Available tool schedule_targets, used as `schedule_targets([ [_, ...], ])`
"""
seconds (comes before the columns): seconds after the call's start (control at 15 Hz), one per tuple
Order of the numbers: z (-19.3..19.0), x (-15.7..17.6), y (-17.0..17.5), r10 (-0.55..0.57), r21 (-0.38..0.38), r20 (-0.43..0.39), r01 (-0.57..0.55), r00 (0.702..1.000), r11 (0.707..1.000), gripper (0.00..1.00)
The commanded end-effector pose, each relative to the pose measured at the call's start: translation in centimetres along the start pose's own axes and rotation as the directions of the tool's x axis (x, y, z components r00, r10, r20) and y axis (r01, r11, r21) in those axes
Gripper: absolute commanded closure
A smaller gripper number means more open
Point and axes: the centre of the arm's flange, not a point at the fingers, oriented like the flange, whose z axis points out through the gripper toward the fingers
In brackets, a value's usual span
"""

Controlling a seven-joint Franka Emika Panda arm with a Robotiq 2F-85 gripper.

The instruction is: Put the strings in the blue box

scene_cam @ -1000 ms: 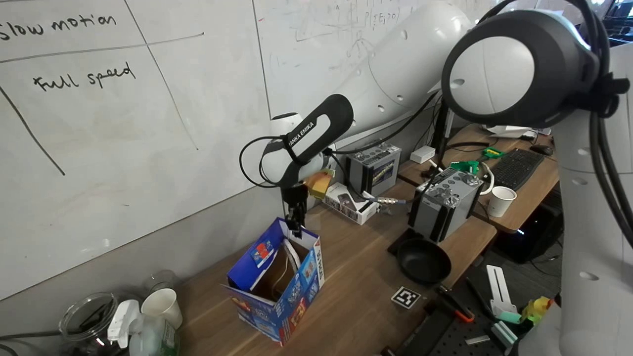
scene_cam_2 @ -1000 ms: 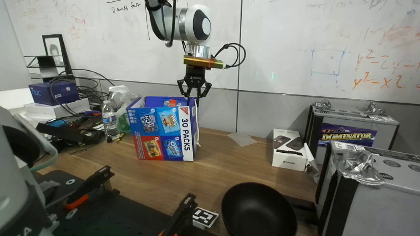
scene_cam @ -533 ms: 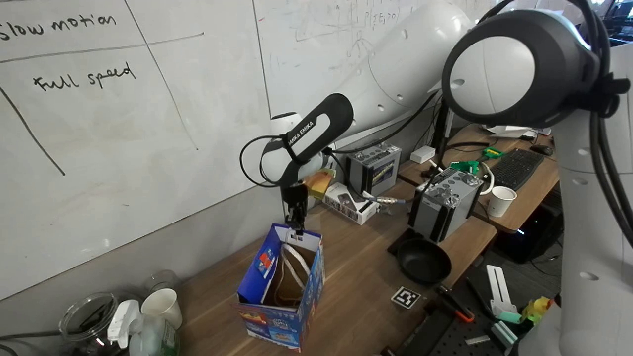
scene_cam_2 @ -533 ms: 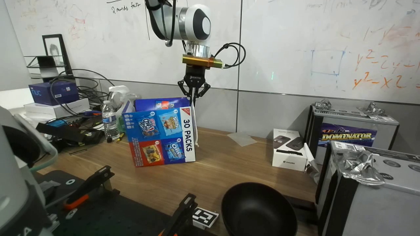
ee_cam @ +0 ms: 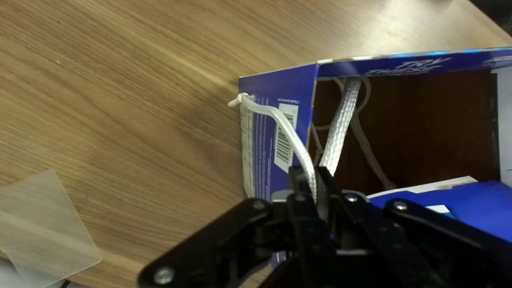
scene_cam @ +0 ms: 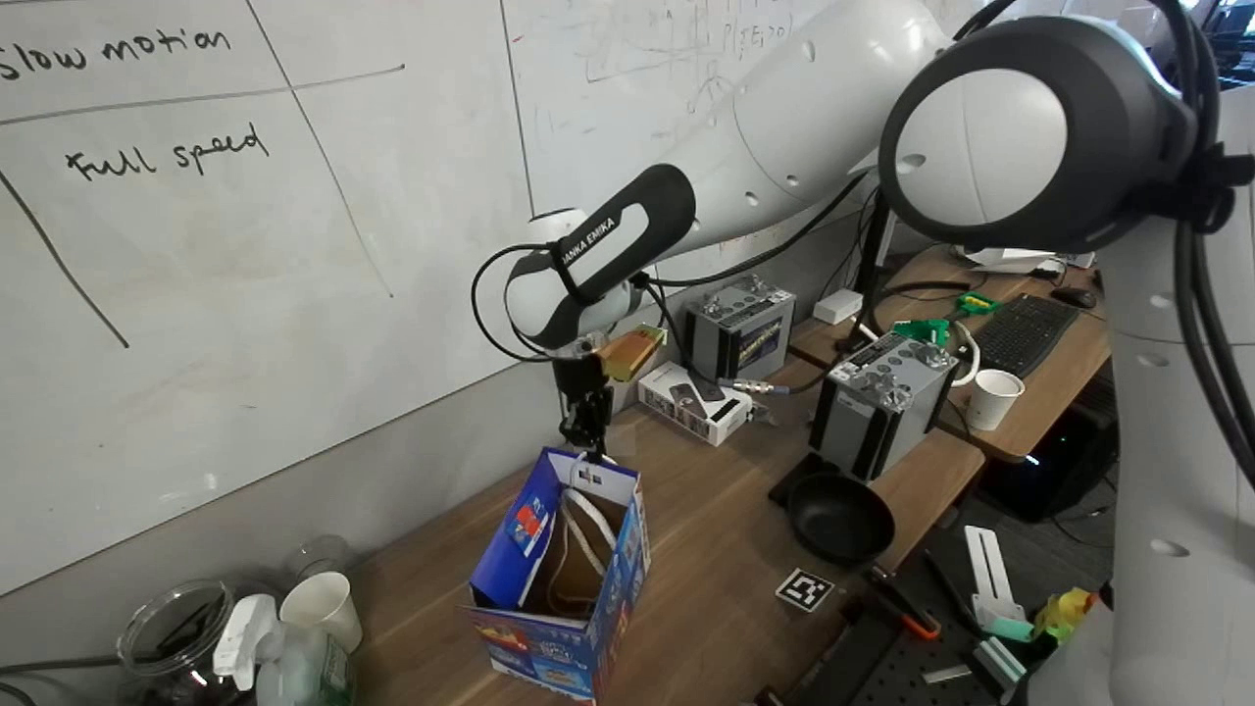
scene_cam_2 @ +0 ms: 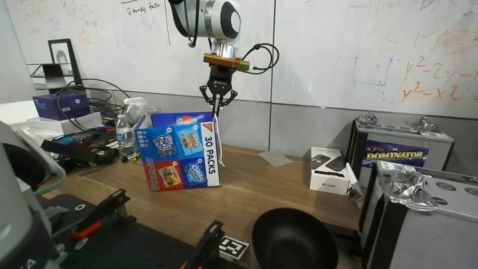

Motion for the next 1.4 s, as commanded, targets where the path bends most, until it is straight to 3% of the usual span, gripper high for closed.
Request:
schedule_targets([
  [0.0,-1.7,0.3,-0.7,0.032,0.038,0.012,-0.032,0.999,0.999,0.95],
  [0.53,-2.2,0.5,-2.2,0.097,0.122,0.084,-0.107,0.992,0.987,0.94],
  [1.33,-2.3,3.1,-9.4,0.16,0.279,0.105,-0.184,0.981,0.943,0.96],
])
